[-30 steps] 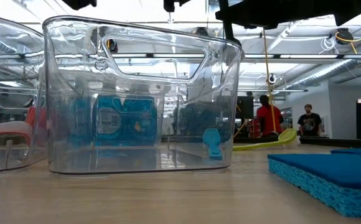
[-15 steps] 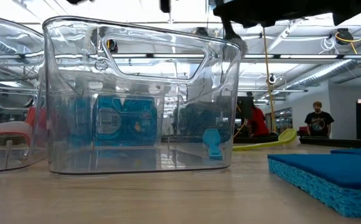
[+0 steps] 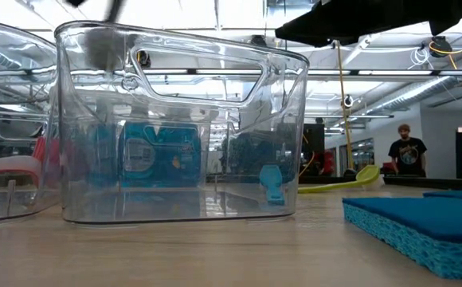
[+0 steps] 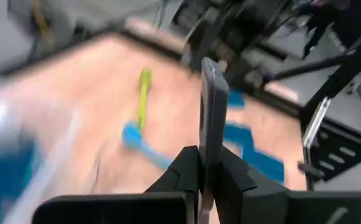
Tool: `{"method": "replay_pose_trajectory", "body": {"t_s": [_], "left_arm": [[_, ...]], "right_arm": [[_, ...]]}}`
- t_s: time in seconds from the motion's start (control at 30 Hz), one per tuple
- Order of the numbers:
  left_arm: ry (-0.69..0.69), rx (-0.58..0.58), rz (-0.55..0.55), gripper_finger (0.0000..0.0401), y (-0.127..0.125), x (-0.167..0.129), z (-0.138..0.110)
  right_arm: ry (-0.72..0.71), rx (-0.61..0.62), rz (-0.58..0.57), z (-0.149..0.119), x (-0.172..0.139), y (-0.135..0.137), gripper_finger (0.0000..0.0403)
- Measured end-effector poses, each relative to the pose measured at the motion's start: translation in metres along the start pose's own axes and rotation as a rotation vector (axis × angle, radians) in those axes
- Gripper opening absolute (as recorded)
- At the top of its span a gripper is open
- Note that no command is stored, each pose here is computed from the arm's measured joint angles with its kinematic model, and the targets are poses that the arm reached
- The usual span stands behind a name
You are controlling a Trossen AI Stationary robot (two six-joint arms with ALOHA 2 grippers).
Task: Pick & Place Kitchen Sink Supplies
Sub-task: Put the gray dishwashing brush into the left transparent bin
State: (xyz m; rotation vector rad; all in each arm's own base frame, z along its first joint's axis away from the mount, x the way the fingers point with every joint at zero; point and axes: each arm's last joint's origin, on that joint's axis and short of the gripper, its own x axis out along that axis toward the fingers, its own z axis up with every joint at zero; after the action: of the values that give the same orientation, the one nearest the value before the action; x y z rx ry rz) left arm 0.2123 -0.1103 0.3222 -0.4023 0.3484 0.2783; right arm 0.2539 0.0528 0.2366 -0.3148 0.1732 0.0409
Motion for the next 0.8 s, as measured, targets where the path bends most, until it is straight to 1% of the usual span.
{"method": "replay_pose_trajectory", "body": {"t_s": [0.1,0.2,0.33,0.5,0.6,0.7,0.8], "left_arm": [[0.062,-0.105,0.012,0.002,-0.002,-0.016,-0.015],[0.127,-0.175,0.033,0.002,-0.005,-0.027,-0.031],[0.156,-0.243,0.119,0.002,-0.008,-0.032,-0.054],[0.161,-0.311,0.164,0.0021,-0.017,-0.028,-0.075],[0.162,-0.339,0.181,0.0039,-0.02,-0.023,-0.082],[0.202,-0.323,0.193,0.0067,-0.022,-0.019,-0.088],[0.211,-0.316,0.199,0.0093,-0.023,-0.017,-0.091]], "right_arm": [[-0.007,0.008,-0.002,0.001,0.0,0.0,0.0172],[-0.011,0.009,-0.003,0.001,0.0,0.0,0.0169],[-0.015,0.01,-0.005,0.001,0.0,0.0,0.0165],[-0.015,0.01,-0.005,0.001,0.0,0.0,0.0165],[-0.015,0.014,-0.005,0.001,0.0,0.0,0.0164],[-0.016,0.033,-0.005,0.002,0.0,0.0,0.0166],[-0.015,0.037,-0.005,0.001,0.0,0.0,0.017]]}}
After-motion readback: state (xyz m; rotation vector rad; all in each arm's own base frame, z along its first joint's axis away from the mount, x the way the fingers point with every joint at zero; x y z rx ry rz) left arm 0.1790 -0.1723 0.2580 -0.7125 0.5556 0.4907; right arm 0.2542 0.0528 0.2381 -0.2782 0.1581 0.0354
